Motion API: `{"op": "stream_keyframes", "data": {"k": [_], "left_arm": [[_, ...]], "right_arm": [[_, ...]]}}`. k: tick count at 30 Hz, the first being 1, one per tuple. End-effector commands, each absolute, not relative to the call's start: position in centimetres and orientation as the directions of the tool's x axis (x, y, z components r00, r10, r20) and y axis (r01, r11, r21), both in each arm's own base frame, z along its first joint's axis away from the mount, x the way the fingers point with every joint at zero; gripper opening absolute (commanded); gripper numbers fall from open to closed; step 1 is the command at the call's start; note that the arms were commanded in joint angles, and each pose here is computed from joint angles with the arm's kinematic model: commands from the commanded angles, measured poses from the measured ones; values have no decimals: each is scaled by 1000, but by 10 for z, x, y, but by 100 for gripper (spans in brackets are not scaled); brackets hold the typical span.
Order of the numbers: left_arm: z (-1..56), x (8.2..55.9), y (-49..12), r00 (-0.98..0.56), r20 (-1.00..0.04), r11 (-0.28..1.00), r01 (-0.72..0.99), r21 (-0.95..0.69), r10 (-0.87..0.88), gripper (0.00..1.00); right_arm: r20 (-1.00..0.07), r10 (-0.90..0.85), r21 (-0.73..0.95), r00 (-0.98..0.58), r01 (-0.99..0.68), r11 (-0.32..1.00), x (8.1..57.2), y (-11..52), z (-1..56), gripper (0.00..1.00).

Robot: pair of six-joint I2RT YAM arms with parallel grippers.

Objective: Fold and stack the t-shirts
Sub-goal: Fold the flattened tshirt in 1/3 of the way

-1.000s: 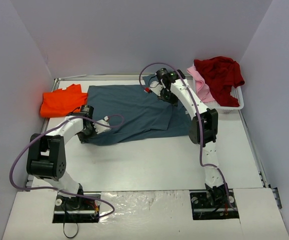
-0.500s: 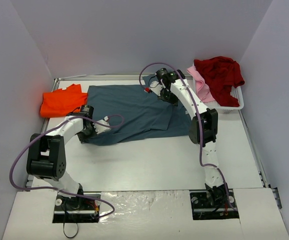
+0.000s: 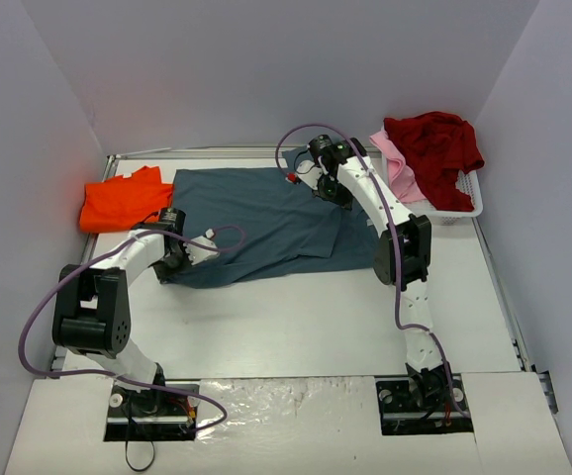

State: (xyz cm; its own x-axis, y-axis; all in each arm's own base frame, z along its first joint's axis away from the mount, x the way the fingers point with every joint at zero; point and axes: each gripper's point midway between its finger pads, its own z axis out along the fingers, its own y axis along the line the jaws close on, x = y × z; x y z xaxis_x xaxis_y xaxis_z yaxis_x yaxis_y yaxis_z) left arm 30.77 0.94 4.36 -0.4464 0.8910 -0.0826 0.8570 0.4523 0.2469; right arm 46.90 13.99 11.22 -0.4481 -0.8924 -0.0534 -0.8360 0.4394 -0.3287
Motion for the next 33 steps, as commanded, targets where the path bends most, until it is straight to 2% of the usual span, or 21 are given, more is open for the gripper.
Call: {"op": "stream_keyframes", "data": {"k": [1, 5, 9, 11, 33], "left_arm": [[58, 310, 12, -483, -106, 493, 827, 271, 869, 7], [59, 316, 19, -520, -83, 519, 800, 300, 850, 15], [61, 318, 19, -523, -96, 523, 789, 321, 847, 27], [63, 320, 19, -525, -100, 526, 785, 328, 845, 30], [88, 326, 24, -533, -121, 533, 749, 393, 838, 28]], "right_arm": [[-29, -882, -337, -470, -827, 451, 467, 130, 117, 0], [-32, -882, -334, -470, -827, 453, 467, 131, 116, 0], [-31, -881, -334, -473, -826, 455, 467, 130, 116, 0], [-29, -880, -333, -474, -825, 456, 467, 130, 115, 0], [-37, -875, -345, -483, -815, 465, 471, 125, 118, 0]]}}
